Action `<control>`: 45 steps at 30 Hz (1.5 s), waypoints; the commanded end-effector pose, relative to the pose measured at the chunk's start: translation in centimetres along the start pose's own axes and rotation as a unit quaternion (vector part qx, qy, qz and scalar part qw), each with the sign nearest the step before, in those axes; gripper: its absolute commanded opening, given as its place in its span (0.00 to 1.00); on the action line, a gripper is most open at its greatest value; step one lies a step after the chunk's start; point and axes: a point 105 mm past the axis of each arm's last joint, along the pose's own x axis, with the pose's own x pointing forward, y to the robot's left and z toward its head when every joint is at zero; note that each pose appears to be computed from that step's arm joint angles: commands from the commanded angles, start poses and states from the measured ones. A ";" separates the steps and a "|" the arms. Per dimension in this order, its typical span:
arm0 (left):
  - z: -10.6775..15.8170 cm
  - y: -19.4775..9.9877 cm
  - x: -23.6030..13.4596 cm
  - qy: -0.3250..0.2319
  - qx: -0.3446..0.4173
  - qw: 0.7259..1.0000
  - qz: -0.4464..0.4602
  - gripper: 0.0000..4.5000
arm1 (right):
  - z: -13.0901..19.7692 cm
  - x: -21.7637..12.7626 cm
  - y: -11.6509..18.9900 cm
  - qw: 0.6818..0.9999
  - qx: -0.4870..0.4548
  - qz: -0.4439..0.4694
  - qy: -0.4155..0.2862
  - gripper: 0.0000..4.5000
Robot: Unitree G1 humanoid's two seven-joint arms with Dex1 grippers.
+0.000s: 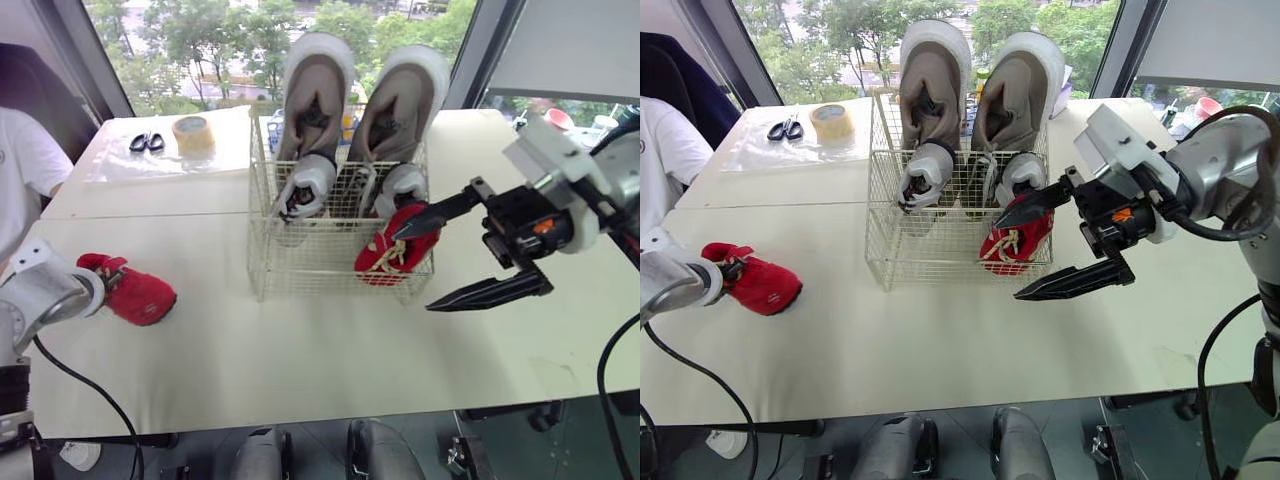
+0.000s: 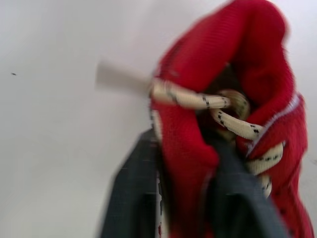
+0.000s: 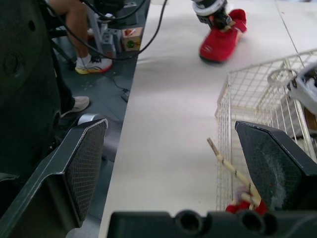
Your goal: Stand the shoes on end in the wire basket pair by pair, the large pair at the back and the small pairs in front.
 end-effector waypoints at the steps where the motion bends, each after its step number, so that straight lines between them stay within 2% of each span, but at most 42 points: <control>1: 1.2 0.4 -1.6 -0.032 0.021 0.999 0.009 0.01 | 0.7 -0.6 0.3 1.000 -0.014 -0.012 -0.003 1.00; 4: 3.7 -1.1 -4.8 -0.098 0.047 0.994 -0.019 0.01 | 0.7 -0.8 -0.2 1.000 -0.004 -0.017 -0.015 1.00; 6: 6.0 -3.8 -7.7 -0.175 0.090 0.977 -0.086 0.01 | 0.9 -1.1 -0.6 0.999 0.005 -0.020 -0.029 1.00; 7: 6.9 -5.8 -9.5 -0.214 0.113 0.960 -0.139 0.01 | 1.1 -1.2 -0.9 0.999 0.011 -0.022 -0.040 1.00; 9: 7.9 -9.7 -14.3 -0.313 0.163 0.898 -0.262 0.01 | 1.3 -1.3 -1.3 0.998 0.021 -0.025 -0.056 1.00; 10: 7.6 -11.1 -16.2 -0.332 0.163 0.870 -0.327 0.01 | 1.2 -1.3 -1.4 0.998 0.024 -0.026 -0.060 1.00; 11: 6.7 -12.4 -18.3 -0.324 0.133 0.837 -0.420 0.01 | 1.1 -1.2 -1.5 0.997 0.027 -0.027 -0.062 1.00; 12: 5.7 -13.6 -20.6 -0.328 0.115 0.792 -0.502 0.01 | 0.8 -1.1 -1.7 0.997 0.033 -0.032 -0.061 1.00; 14: 3.3 -15.3 -22.9 -0.333 0.121 0.727 -0.589 0.01 | 0.3 -1.0 -1.9 0.996 0.043 -0.043 -0.058 1.00; 19: -1.0 -18.0 -22.8 -0.321 0.153 0.659 -0.663 0.01 | 0.0 -1.3 -2.0 0.994 0.063 -0.071 -0.057 1.00; 23: -4.0 -18.9 -21.6 -0.313 0.201 0.643 -0.669 0.01 | -0.1 -1.9 -1.9 0.992 0.075 -0.093 -0.049 1.00; 36: -9.8 -19.2 -16.6 -0.382 0.292 0.665 -0.571 0.01 | 0.1 -2.0 -2.3 0.988 0.082 -0.115 -0.060 1.00; 38: -10.4 -18.8 -15.8 -0.409 0.304 0.670 -0.539 0.01 | 0.2 -2.0 -2.3 0.988 0.084 -0.116 -0.063 1.00; 41: -11.1 -18.3 -15.0 -0.446 0.336 0.664 -0.497 0.01 | 0.4 -1.9 -2.3 0.987 0.086 -0.117 -0.066 1.00; 42: -11.5 -18.2 -14.9 -0.448 0.341 0.661 -0.497 0.01 | 0.4 -1.9 -2.3 0.987 0.086 -0.117 -0.066 1.00; 45: -12.0 -17.2 -14.3 -0.441 0.344 0.673 -0.484 0.01 | 0.3 -2.0 -2.4 0.987 0.091 -0.120 -0.064 1.00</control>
